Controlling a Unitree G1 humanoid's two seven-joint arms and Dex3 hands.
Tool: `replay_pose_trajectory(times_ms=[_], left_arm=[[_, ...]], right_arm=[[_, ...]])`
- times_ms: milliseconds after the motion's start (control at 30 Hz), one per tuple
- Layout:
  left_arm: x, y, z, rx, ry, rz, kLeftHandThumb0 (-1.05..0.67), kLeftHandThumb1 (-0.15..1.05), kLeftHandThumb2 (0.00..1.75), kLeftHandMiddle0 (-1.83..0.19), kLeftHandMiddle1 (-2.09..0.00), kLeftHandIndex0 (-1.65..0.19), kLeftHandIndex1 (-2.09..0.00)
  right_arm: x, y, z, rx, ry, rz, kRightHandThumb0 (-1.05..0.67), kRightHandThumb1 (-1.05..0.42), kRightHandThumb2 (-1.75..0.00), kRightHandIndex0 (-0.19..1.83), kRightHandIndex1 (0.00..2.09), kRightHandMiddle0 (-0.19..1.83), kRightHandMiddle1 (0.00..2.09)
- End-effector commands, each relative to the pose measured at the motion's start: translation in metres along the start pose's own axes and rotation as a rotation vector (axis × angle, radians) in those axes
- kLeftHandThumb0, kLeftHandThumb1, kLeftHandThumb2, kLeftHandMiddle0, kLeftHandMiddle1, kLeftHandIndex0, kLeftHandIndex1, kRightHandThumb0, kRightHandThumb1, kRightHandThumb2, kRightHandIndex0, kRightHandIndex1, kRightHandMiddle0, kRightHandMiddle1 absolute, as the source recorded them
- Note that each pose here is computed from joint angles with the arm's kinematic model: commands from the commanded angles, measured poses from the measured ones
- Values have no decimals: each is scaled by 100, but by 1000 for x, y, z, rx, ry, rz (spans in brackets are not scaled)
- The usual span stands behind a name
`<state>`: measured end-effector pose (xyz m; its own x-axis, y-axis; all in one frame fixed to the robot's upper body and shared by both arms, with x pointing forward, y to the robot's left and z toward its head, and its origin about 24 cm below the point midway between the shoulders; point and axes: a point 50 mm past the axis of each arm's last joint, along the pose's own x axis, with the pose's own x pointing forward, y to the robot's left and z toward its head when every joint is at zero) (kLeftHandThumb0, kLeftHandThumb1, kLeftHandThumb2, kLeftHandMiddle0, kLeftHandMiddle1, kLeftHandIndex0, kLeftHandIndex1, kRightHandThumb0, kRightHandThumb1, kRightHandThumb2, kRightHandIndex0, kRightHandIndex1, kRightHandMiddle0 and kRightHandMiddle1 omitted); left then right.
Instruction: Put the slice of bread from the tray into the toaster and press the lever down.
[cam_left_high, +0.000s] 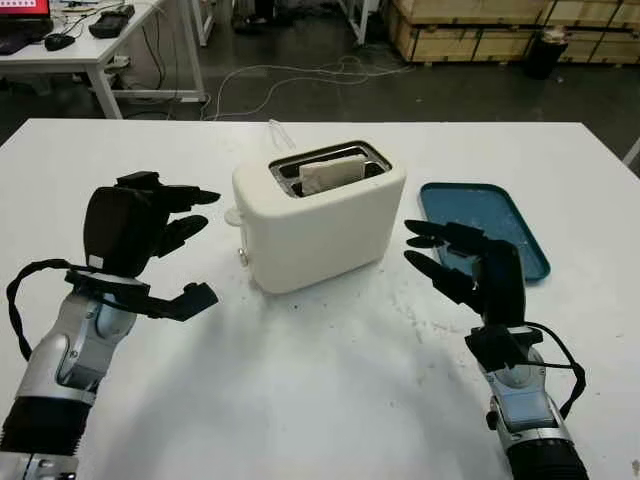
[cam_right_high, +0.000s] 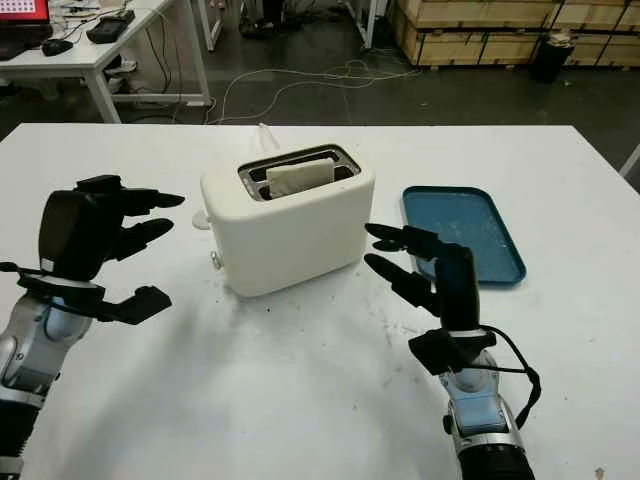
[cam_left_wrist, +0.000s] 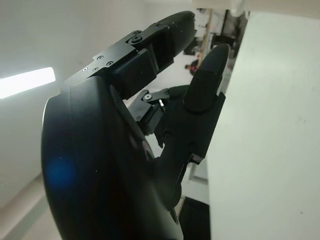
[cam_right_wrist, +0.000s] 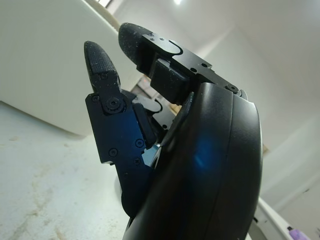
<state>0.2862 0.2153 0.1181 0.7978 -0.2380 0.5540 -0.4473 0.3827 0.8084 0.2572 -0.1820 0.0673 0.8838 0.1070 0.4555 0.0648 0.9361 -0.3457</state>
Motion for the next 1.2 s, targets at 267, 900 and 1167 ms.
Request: replay_pose_trajectory(times_ms=[267, 900, 1167], left_arm=[[4, -15, -2, 27, -70, 1, -30, 76, 0, -84, -151, -122, -4], [9, -18, 9, -64, -101, 70, -26, 77, 0, -80, -155, -124, -4], [8, -15, 15, -92, -119, 85, -28, 73, 0, -87, -128, -129, -8]], right_arm=[[3, 0, 2, 3, -33, 2, -43, -79, 0, 94, 69, 109, 2], [3, 2, 0, 6, -30, 5, -42, -79, 0, 92, 72, 110, 1], [3, 2, 0, 7, -24, 8, -43, -79, 0, 91, 74, 110, 1]])
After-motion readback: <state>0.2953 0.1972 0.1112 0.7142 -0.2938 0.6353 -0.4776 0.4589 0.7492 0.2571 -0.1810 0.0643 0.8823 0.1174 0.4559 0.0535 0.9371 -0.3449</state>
